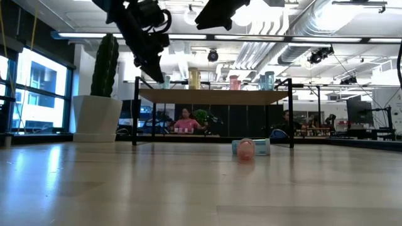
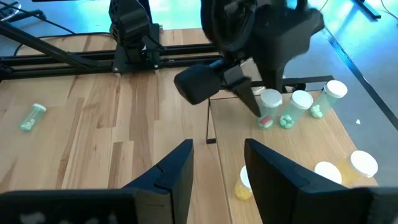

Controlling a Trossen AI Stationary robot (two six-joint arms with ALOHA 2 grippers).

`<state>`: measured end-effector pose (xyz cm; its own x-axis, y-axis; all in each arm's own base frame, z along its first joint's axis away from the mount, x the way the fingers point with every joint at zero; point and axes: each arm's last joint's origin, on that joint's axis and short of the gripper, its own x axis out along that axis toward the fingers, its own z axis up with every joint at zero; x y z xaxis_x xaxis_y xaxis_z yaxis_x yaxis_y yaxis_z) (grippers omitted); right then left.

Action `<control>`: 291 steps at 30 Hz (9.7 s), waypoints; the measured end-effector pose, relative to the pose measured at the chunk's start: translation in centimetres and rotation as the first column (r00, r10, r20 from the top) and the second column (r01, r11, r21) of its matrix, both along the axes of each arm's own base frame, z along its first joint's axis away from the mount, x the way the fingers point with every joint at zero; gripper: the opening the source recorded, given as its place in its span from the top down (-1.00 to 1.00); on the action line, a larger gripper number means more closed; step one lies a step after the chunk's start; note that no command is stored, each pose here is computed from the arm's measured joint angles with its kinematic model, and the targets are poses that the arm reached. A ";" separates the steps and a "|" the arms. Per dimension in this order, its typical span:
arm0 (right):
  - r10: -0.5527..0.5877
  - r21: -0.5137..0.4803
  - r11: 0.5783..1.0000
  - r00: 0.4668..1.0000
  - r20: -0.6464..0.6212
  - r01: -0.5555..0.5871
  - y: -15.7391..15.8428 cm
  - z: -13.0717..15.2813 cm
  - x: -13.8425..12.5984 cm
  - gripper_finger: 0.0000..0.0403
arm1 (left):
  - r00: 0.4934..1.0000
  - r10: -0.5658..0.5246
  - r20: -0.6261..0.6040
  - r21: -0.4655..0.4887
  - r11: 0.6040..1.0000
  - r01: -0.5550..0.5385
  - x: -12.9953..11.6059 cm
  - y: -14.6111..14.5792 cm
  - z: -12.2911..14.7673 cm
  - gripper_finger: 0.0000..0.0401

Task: Pick and place medicine bottles onto shelf by color
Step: Put the light blue pill bottle on the shelf aligned with the other light blue pill bottle, then put the orange pill bottle on the shelf

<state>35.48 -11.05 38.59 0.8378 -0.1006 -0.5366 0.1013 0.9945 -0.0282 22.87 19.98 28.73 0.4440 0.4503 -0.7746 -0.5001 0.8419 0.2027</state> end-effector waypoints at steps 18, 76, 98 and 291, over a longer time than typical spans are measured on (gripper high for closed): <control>-0.001 0.002 1.000 1.000 -0.007 0.001 0.0 -0.1 0.0 0.33 | 1.000 0.014 0.008 0.025 1.000 -0.015 0.0 0.2 0.2 0.14; -0.114 0.240 0.844 0.598 -0.793 0.479 17.4 -13.7 -5.8 0.33 | 0.865 -0.150 0.479 -0.058 0.978 0.202 -2.6 -15.4 -2.6 0.06; -0.377 0.271 0.536 0.513 -0.771 0.800 29.0 -14.0 -10.5 0.33 | 0.853 -0.201 0.481 -0.071 0.961 0.267 -2.3 -17.0 -2.6 0.06; -0.662 -0.018 0.627 0.545 0.515 0.778 6.3 -18.6 -4.8 0.54 | 0.837 -0.355 0.416 0.167 0.935 0.313 -2.0 -18.1 -2.1 0.06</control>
